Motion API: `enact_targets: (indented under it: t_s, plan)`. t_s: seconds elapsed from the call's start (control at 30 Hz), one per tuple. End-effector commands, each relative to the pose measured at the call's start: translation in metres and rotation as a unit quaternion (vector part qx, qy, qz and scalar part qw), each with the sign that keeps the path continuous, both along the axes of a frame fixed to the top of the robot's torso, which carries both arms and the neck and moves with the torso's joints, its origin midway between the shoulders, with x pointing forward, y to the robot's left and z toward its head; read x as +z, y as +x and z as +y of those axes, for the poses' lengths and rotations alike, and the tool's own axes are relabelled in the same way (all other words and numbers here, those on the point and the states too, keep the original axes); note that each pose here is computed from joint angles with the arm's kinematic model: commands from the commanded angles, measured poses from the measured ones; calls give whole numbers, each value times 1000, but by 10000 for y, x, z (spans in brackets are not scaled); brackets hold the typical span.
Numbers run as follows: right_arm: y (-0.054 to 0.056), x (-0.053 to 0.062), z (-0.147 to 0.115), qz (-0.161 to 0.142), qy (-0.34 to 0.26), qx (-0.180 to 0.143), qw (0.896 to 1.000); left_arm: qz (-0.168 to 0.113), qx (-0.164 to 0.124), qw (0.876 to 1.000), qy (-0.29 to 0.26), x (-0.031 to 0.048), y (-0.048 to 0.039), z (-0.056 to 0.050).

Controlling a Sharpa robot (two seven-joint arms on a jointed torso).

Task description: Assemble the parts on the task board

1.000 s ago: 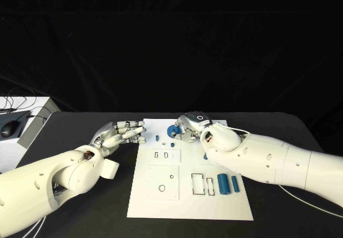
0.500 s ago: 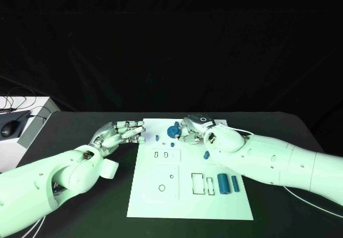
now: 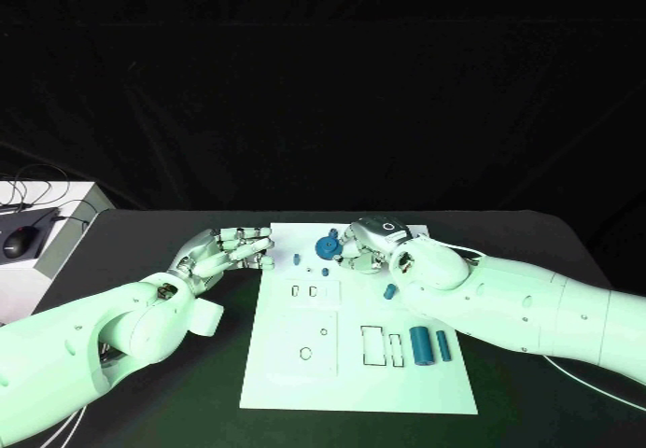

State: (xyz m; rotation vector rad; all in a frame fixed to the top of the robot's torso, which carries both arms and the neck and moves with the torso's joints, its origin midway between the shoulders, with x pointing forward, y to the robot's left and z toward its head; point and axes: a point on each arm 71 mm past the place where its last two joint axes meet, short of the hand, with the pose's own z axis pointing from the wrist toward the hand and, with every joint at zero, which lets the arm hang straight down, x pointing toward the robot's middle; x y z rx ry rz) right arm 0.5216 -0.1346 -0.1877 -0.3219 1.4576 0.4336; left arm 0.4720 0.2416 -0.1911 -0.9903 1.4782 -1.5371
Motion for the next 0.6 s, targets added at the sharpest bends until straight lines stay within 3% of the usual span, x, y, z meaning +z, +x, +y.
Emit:
enact_targets:
  t_s: [0.03, 0.2, 0.3, 0.6]
  plan:
    - [-32, 98, -31, -46, 42, 5, 998, -5, -4, 1000, -1, 7, -3, -8]
    - [-68, 178, -115, -65, 90, 8, 994, -5, -2, 1000, -1, 2, 2, 5]
    - [-81, 245, -206, -61, 133, 18, 989, -6, -1, 1000, 0, -3, 9, 13]
    - [-37, 390, -775, 20, 214, 35, 976, -6, 4, 1000, 1, -22, 29, 44]
